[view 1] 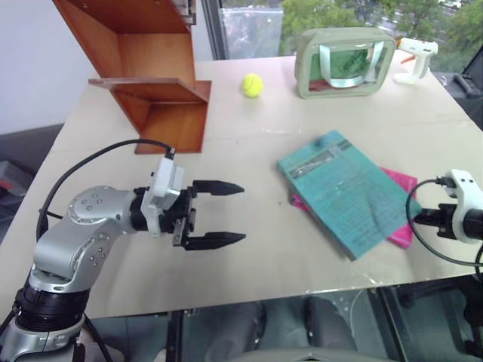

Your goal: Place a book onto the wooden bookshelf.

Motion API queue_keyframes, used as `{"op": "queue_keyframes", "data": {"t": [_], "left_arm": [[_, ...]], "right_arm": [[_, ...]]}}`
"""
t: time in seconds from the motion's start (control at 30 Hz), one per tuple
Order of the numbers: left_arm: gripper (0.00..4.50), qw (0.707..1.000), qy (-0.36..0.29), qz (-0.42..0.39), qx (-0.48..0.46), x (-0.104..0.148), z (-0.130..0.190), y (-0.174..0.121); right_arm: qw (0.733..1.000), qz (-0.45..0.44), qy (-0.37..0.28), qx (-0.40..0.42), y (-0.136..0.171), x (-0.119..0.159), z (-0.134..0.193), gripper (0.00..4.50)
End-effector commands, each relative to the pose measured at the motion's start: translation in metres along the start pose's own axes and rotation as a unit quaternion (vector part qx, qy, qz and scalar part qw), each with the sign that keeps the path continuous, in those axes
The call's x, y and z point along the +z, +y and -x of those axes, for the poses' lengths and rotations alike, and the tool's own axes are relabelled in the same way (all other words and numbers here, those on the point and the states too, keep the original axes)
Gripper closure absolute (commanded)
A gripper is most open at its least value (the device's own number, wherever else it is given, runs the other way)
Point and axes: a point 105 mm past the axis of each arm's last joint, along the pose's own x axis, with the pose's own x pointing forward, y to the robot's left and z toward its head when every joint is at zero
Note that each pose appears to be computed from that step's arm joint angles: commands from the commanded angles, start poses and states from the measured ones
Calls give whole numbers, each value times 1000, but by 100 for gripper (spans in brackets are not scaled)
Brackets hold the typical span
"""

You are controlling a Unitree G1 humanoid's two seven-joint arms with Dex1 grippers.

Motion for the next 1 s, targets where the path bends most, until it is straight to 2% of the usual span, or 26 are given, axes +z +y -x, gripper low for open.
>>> {"op": "queue_keyframes", "data": {"t": [0.03,0.23,0.37,0.47,0.5,0.57,0.63,0.8,0.9,1.0], "left_arm": [[0,1000,4,-21,13,8,6,0],[0,999,-2,-2,33,5,10,2],[0,997,-13,23,74,-2,14,4],[0,992,-26,48,117,-9,14,7],[0,986,-34,81,142,-15,15,9],[0,968,-61,159,184,-24,17,14],[0,947,-73,229,211,-30,19,19],[0,901,-87,359,225,-40,13,21],[0,869,-87,427,232,-51,7,19],[0,837,-96,484,237,-58,4,19]], "right_arm": [[999,16,-25,24,20,16,-4,444],[998,42,-38,22,28,24,-5,444],[977,144,-160,6,26,47,28,444],[964,198,-176,0,26,57,45,444],[954,226,-195,-2,32,72,43,444],[932,292,-214,-3,45,94,30,444],[922,327,-207,10,55,101,8,444],[915,359,-174,63,69,100,-45,444],[909,378,-153,87,73,96,-63,444],[897,395,-146,132,90,89,-70,444]]}}
